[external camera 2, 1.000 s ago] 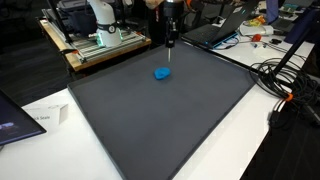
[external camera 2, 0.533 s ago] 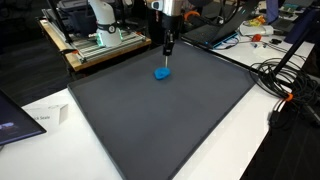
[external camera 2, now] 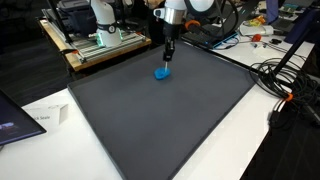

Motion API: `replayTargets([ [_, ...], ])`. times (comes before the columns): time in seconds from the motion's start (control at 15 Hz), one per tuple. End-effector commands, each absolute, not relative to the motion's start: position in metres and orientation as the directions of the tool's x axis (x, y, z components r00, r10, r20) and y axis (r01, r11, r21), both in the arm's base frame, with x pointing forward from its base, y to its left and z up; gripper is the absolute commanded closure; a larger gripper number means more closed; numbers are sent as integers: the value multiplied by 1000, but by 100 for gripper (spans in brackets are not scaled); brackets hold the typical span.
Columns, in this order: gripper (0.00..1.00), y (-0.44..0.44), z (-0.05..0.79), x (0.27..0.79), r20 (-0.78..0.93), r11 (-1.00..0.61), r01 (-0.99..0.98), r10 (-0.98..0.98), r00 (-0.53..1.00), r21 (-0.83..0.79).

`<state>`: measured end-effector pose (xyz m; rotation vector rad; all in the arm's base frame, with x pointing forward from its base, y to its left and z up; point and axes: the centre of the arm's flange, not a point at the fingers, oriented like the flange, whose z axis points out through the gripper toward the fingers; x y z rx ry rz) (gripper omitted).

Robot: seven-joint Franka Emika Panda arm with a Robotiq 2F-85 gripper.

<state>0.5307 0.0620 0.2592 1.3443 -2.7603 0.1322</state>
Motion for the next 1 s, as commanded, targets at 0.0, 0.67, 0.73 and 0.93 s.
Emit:
replayTargets([
  [0.0,97,67,255,549,135,617,-783,-771,-622,-82],
  [0.67,97,68,231,554,159,621,-784,-774,-613,-1],
  [0.73,97,67,228,555,168,620,-785,-776,-609,18],
  [0.93,97,65,218,557,166,617,-786,-780,-604,38],
])
